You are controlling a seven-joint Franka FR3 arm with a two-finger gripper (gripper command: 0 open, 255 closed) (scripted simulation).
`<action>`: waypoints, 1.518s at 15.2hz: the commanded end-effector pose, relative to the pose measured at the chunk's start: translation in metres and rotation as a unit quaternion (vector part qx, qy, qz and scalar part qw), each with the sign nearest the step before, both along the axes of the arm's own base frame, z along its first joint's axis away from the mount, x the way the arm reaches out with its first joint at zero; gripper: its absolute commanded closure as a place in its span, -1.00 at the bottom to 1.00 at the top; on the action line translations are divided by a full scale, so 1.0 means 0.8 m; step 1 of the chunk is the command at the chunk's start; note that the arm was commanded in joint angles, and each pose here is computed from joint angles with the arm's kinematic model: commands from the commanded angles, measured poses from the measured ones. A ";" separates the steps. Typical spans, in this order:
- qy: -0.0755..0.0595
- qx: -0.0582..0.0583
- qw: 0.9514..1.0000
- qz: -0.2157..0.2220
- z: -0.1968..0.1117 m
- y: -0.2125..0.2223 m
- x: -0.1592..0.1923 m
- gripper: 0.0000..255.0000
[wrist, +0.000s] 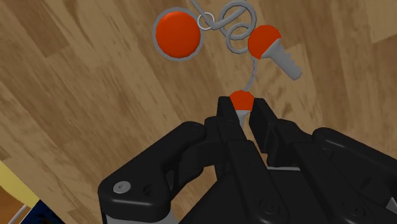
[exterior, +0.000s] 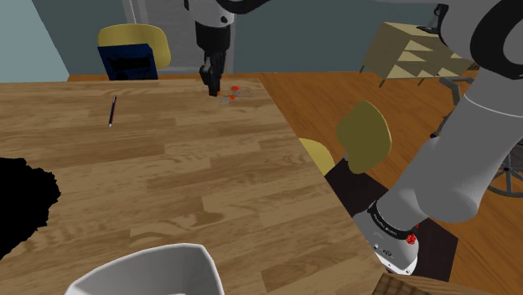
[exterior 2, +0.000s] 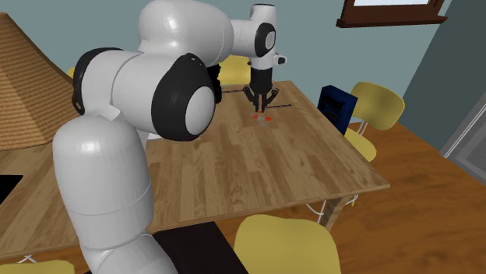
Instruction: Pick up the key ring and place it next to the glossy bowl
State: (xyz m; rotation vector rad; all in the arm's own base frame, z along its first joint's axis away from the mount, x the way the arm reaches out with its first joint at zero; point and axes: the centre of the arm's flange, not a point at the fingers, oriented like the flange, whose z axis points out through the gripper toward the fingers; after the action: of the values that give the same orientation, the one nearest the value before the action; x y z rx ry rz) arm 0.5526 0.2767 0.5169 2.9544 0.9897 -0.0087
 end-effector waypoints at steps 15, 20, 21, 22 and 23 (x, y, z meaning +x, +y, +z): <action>0.000 0.000 1.000 0.000 0.007 0.123 -0.214 1.00; 0.000 0.000 1.000 0.000 0.007 0.164 -0.286 1.00; 0.000 0.000 1.000 0.000 0.007 0.172 -0.300 1.00; 0.000 0.000 1.000 0.000 0.007 0.181 -0.314 1.00; 0.000 0.000 1.000 0.000 0.007 0.189 -0.329 1.00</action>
State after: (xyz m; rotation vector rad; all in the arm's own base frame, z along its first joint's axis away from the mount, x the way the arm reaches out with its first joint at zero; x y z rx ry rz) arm 0.3010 0.4218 0.5235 2.9540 0.9915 -0.0090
